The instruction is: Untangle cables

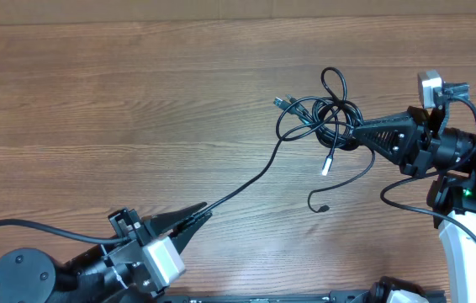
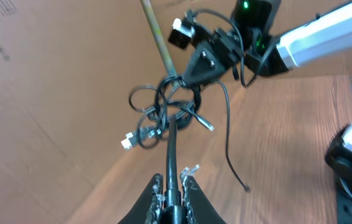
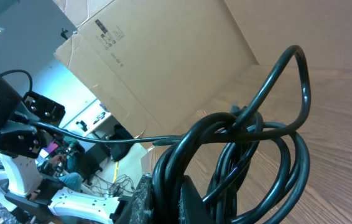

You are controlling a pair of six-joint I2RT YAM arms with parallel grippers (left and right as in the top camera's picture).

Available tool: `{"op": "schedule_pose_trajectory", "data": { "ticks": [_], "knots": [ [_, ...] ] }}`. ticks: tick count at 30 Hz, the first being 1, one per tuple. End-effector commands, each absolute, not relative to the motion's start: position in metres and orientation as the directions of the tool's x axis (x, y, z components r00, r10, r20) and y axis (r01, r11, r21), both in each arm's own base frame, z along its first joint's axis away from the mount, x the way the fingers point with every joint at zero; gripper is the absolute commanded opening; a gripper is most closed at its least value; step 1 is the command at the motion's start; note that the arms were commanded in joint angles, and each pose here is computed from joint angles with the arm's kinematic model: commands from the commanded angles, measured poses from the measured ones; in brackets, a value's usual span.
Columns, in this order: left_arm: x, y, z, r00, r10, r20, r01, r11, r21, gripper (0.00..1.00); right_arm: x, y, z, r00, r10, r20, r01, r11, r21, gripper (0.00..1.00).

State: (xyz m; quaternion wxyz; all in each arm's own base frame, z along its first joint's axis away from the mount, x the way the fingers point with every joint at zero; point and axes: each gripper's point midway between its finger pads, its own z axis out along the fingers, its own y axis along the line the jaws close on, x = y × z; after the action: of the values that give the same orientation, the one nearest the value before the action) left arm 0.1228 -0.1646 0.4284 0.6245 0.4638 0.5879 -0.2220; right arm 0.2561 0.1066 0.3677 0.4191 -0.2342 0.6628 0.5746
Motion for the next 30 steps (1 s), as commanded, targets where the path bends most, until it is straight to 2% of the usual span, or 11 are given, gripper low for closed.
{"op": "schedule_pose_trajectory", "data": {
  "ticks": [1, 3, 8, 9, 12, 13, 20, 24, 27, 30],
  "knots": [
    [0.115, -0.161, 0.429, 0.213, 0.269, -0.939, 0.827, 0.462, 0.32, 0.13, 0.257, 0.106, 0.376, -0.508, 0.175, -0.843, -0.808, 0.242, 0.537, 0.04],
    [0.115, -0.161, 0.425, 0.198, 0.278, -0.94, 0.832, 0.46, 0.311, 0.23, 0.257, 0.106, 0.376, -0.511, 0.176, -0.841, -0.806, 0.241, 0.54, 0.04],
    [0.117, -0.156, 0.409, 0.142, 0.327, -0.934, 0.832, 0.473, 0.292, 0.39, 0.257, 0.106, 0.376, -0.52, 0.178, -0.835, -0.801, 0.239, 0.549, 0.04],
    [0.118, -0.154, 0.405, 0.124, 0.34, -0.932, 0.83, 0.48, 0.286, 0.45, 0.256, 0.106, 0.377, -0.519, 0.178, -0.836, -0.801, 0.239, 0.549, 0.04],
    [0.118, -0.153, 0.401, 0.109, 0.35, -0.93, 0.832, 0.481, 0.278, 0.97, 0.256, 0.106, 0.376, -0.522, 0.179, -0.834, -0.8, 0.238, 0.551, 0.04],
    [0.118, -0.153, 0.401, 0.111, 0.348, -0.931, 0.831, 0.481, 0.28, 1.0, 0.256, 0.106, 0.376, -0.522, 0.178, -0.834, -0.8, 0.238, 0.551, 0.04],
    [0.124, -0.157, 0.428, 0.201, 0.288, -0.936, 0.802, 0.501, 0.326, 1.0, 0.251, 0.108, 0.373, -0.553, 0.15, -0.819, -0.789, 0.22, 0.573, 0.04],
    [0.133, -0.163, 0.44, 0.21, 0.248, -0.946, 0.796, 0.518, 0.313, 1.0, 0.245, 0.115, 0.373, -0.571, 0.127, -0.811, -0.788, 0.194, 0.585, 0.04],
    [0.148, -0.172, 0.441, 0.164, 0.226, -0.96, 0.807, 0.529, 0.263, 1.0, 0.234, 0.13, 0.376, -0.544, 0.086, -0.834, -0.821, 0.151, 0.551, 0.04],
    [0.176, -0.19, 0.433, 0.048, 0.193, -0.98, 0.825, 0.545, 0.148, 1.0, 0.218, 0.154, 0.378, -0.524, 0.027, -0.851, -0.849, 0.067, 0.525, 0.04]
  ]
}}
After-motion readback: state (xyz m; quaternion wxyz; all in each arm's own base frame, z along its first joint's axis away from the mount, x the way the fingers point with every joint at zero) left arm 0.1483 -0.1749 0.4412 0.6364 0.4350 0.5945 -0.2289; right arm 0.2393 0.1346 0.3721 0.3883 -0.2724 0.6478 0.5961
